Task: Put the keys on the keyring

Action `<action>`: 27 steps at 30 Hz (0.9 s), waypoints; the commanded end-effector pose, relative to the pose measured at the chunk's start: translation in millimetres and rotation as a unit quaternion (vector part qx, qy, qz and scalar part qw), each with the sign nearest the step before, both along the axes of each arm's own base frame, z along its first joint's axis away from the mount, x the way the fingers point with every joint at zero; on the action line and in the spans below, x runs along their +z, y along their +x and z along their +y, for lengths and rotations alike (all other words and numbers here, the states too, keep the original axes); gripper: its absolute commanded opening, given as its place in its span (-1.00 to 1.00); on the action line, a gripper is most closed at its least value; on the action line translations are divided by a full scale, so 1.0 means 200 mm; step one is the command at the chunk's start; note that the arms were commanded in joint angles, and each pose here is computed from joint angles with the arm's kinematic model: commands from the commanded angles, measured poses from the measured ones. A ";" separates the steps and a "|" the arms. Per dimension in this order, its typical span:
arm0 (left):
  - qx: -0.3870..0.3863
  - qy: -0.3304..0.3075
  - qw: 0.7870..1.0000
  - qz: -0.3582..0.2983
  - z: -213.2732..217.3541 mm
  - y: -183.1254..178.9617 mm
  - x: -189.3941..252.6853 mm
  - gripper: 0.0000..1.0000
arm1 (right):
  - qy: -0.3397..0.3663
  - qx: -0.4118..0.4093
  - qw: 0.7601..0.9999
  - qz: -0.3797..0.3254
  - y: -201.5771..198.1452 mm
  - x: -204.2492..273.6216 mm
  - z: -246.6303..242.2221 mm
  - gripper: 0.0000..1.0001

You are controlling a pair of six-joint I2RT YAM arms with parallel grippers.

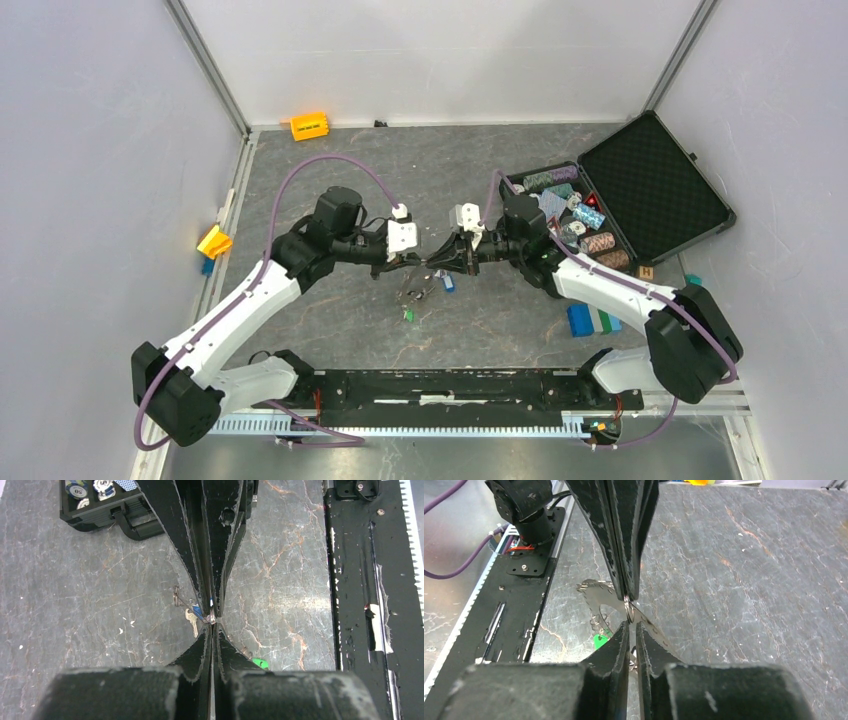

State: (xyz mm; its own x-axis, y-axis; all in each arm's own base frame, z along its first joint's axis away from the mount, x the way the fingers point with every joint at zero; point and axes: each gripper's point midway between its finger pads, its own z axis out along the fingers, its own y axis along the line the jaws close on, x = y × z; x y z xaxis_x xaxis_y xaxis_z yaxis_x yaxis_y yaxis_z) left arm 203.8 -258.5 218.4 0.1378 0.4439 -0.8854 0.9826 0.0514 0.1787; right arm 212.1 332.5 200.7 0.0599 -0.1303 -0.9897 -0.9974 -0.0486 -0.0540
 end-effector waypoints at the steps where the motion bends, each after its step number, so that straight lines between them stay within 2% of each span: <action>1: -0.006 -0.014 0.998 -0.056 -0.02 0.02 0.18 -0.96 | -0.006 -0.011 1.000 -0.013 0.04 0.03 0.02 -0.69; 8: 0.004 0.067 0.995 -0.075 0.02 0.05 0.10 -0.96 | -0.007 -0.006 1.000 -0.017 0.04 0.05 0.03 -0.47; 15: 0.033 0.121 0.988 -0.087 0.07 0.09 0.08 -0.96 | -0.005 0.017 0.999 -0.029 0.00 0.07 0.03 -0.43; 23: -0.022 0.088 0.993 -0.081 0.04 -0.03 0.12 -0.95 | -0.026 0.045 0.996 -0.076 -0.01 0.09 0.01 -0.35; 27: -0.045 0.081 0.993 -0.077 0.04 -0.08 0.12 -0.96 | -0.041 0.040 0.994 -0.098 0.02 0.10 0.00 -0.13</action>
